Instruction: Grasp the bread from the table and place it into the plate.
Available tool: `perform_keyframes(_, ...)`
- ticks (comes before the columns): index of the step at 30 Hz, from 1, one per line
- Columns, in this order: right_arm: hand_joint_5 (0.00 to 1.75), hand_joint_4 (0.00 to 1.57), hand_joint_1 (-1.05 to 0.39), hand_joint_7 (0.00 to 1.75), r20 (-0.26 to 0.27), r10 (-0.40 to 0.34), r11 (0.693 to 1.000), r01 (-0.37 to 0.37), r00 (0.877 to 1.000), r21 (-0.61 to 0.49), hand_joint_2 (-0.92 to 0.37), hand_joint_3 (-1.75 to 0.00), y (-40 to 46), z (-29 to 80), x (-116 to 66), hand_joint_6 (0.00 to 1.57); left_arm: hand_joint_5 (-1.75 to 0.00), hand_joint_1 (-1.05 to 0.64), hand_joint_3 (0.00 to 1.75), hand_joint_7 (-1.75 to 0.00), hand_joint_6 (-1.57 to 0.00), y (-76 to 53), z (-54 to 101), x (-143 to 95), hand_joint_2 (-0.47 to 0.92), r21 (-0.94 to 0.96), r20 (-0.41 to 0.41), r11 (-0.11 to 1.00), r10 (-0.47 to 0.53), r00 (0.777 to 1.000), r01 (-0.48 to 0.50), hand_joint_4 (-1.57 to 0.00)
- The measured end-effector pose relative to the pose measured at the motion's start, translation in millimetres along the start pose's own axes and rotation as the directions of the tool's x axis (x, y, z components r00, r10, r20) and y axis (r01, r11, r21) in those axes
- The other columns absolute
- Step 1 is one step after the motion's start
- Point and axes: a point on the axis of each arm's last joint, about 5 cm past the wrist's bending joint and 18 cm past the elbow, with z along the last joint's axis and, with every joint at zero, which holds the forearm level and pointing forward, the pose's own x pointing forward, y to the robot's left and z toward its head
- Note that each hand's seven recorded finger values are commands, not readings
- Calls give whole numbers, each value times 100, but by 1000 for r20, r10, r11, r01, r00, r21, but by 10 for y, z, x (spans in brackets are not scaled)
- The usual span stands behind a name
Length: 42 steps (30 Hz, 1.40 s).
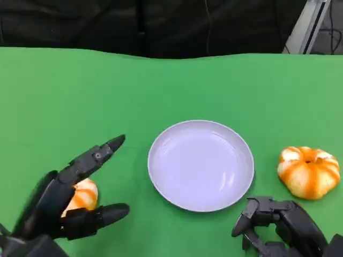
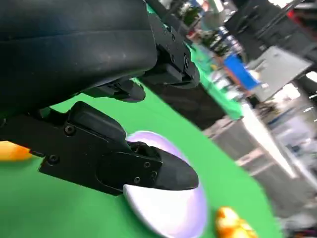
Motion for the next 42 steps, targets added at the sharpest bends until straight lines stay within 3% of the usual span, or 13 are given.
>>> perform_keyframes(18, 149, 81, -11, 118, 1, 0, 1000, 0, 1000, 0, -64, -92, 0, 0, 0, 84, -3, -94, 29, -2, -48, 237, -154, -79, 92, 429, -206, 898, -5, 979, 95, -51)
perform_keyframes(42, 149, 81, -13, 117, 2, -1, 1000, 1, 1000, -1, -65, -91, 0, 3, 2, 84, 0, -98, 40, -1, -49, 102, -459, 36, 92, 440, -390, 839, -142, 910, 320, -54)
